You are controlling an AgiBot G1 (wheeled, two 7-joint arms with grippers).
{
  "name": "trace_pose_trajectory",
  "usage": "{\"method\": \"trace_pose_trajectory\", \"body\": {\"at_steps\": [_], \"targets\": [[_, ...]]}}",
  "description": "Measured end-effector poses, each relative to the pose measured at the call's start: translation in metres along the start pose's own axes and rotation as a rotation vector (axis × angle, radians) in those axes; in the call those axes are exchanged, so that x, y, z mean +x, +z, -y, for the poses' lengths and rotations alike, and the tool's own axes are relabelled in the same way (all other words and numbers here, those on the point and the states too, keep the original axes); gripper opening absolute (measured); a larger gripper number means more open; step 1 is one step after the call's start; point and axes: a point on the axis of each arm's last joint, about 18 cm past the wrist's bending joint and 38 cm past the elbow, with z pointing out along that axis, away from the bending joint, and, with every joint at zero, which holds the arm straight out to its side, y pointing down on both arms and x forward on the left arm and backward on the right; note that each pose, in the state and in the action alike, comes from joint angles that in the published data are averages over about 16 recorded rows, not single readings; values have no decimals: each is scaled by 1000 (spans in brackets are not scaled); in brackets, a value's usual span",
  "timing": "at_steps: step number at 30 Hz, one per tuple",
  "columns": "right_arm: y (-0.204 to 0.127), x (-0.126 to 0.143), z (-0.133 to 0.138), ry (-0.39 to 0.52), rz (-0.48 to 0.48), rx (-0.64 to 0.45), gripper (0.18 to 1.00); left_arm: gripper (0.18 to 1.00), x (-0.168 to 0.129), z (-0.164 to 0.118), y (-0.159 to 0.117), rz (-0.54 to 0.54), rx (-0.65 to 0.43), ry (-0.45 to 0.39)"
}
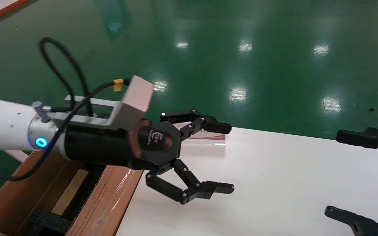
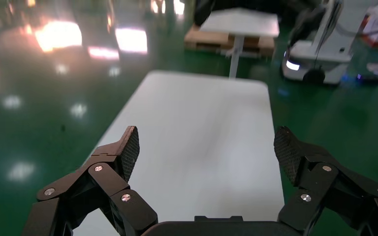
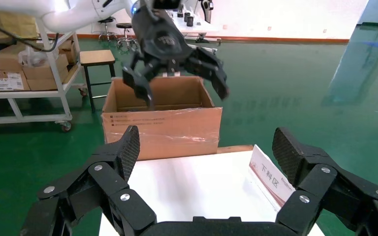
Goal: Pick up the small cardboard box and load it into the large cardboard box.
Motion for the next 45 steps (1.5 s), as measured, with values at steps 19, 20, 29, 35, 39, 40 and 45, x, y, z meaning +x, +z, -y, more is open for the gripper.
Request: {"method": "trace_pose_trajectory", "body": {"at_steps": [19, 20, 29, 35, 39, 40, 45], "targets": [[0, 0, 0, 0, 1, 0, 1001, 1001, 15, 3, -18, 13, 156, 73], [0, 0, 0, 0, 1, -1, 1001, 1001, 15, 4, -18, 14, 157, 74], [0, 0, 0, 0, 1, -1, 1001, 1001, 15, 3, -17, 11, 152, 73], [0, 0, 0, 0, 1, -1, 1001, 1001, 15, 3, -17, 9, 149, 72], [0, 0, 0, 0, 1, -1, 1001, 1001, 15, 3, -16, 8, 147, 71], [0, 0, 0, 0, 1, -1, 1001, 1001, 15, 3, -16, 8, 147, 71], [0, 0, 0, 0, 1, -1, 1001, 1001, 15, 3, -15, 6, 144, 71]]}}
